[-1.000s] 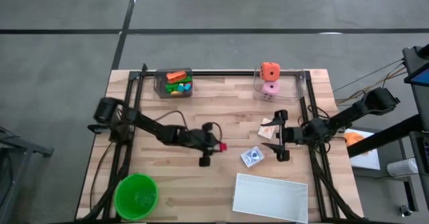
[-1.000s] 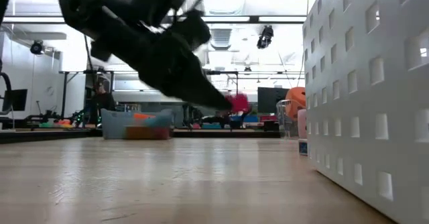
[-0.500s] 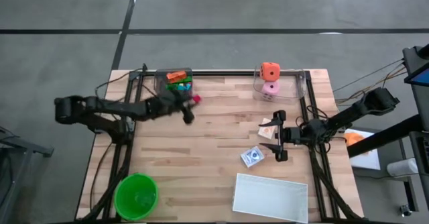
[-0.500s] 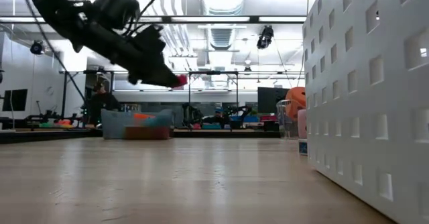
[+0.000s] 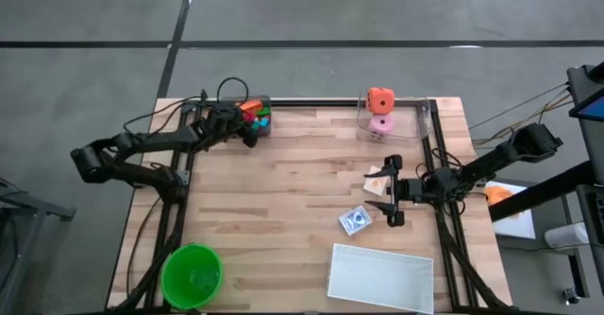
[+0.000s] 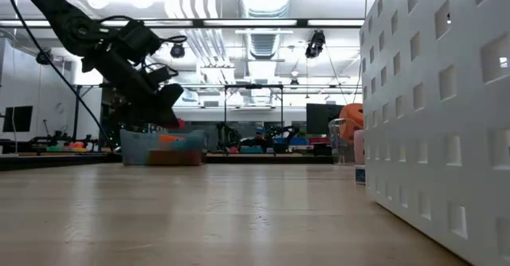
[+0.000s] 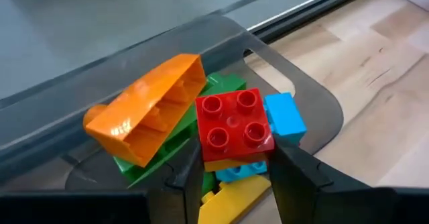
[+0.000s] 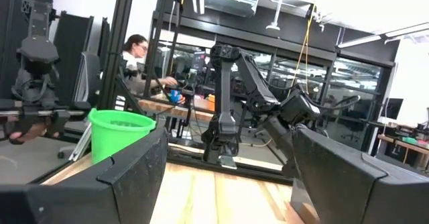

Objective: Pick & Place Toys
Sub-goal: Put the red game piece into the black bin, then put the yellow deck of cards into the white bin

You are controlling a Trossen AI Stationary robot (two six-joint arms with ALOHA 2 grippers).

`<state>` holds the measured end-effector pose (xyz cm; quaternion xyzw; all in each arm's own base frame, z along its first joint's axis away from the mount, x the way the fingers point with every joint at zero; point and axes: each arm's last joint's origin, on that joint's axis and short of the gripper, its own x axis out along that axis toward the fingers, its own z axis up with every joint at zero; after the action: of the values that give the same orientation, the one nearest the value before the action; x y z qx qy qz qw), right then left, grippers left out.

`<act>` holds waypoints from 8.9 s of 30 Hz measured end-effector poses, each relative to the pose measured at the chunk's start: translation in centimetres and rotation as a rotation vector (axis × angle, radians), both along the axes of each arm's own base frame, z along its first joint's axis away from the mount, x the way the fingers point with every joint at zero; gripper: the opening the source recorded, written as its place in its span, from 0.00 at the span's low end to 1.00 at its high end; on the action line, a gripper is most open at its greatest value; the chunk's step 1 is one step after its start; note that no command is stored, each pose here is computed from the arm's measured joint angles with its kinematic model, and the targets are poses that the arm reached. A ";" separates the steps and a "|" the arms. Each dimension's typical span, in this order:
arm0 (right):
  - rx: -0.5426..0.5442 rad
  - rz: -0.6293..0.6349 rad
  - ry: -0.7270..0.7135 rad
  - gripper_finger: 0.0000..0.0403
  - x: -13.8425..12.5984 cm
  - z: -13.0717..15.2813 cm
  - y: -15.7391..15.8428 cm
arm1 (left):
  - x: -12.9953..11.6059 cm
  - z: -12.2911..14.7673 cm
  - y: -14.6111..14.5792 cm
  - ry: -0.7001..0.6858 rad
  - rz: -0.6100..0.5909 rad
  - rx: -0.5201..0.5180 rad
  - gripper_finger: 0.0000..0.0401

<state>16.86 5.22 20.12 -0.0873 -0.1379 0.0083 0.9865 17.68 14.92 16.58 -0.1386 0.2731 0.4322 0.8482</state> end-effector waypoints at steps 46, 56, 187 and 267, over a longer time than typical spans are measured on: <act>0.231 -0.598 0.864 0.78 4.2 4.0 -3.7 | 4.6 5.3 -10.4 -0.400 -0.756 0.130 0.80; 0.428 -0.709 1.094 0.78 4.5 4.8 -5.1 | 4.0 3.9 -10.4 -0.356 -0.742 0.187 0.80; 0.378 -0.331 1.168 0.07 21.7 -2.2 -5.9 | 3.6 2.8 -10.3 -0.289 -0.637 0.069 0.80; 0.213 -0.128 0.353 0.88 -1.4 -4.0 -3.0 | 26.9 -2.2 -11.3 0.159 -0.337 -0.542 1.00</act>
<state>15.42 2.20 16.11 0.0115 0.0429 -0.0538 0.9976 44.62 3.63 14.42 -0.2780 0.4627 0.2066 0.8160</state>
